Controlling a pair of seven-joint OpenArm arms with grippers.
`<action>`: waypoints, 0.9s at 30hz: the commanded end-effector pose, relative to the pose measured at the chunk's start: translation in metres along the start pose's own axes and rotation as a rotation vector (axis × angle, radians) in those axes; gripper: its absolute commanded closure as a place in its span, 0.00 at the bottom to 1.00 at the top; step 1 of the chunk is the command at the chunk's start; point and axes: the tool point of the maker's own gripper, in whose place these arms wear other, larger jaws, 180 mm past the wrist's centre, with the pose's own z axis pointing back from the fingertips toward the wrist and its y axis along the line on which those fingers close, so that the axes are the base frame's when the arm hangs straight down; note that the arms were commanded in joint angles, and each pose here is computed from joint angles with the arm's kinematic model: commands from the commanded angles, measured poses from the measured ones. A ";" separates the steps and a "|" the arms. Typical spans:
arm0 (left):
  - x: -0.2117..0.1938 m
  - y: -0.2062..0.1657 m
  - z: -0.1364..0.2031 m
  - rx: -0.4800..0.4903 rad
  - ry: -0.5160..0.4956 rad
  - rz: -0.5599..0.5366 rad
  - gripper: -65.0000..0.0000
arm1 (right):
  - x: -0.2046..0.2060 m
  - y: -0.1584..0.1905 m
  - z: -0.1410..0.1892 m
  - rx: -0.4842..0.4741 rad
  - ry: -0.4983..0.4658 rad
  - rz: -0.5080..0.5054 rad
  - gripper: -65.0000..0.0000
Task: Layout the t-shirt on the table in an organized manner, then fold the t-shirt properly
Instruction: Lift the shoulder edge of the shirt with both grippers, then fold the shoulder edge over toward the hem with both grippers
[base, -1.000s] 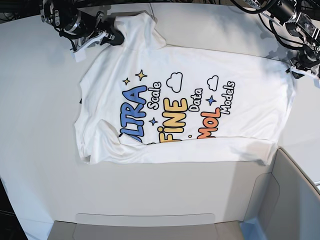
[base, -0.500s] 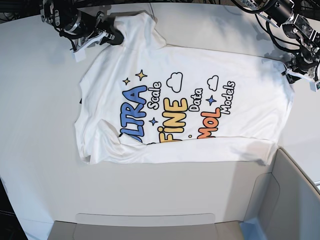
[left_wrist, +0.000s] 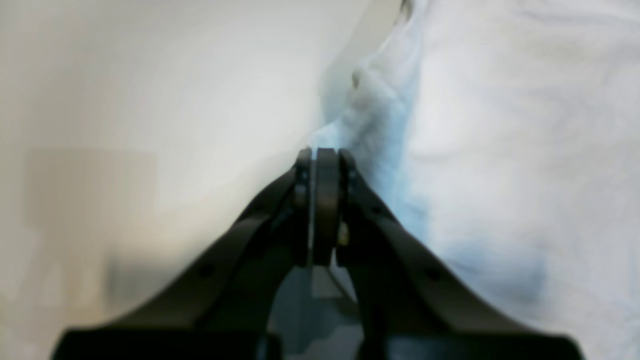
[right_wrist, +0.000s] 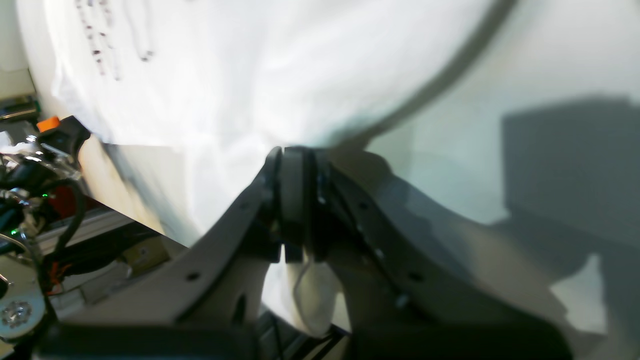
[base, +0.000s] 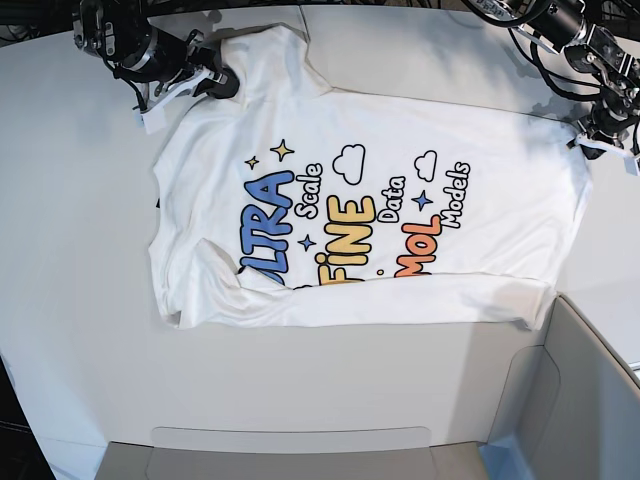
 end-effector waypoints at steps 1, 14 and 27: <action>0.004 0.016 0.008 0.047 0.003 0.001 1.00 | 0.002 0.007 0.004 0.023 -0.011 0.013 1.00; 0.013 0.029 0.023 0.090 -0.040 0.012 1.00 | 0.029 0.006 0.031 -0.002 -0.134 0.028 1.00; 0.052 0.028 0.052 0.144 -0.152 -0.069 1.00 | 0.046 0.004 0.052 0.033 -0.233 0.158 1.00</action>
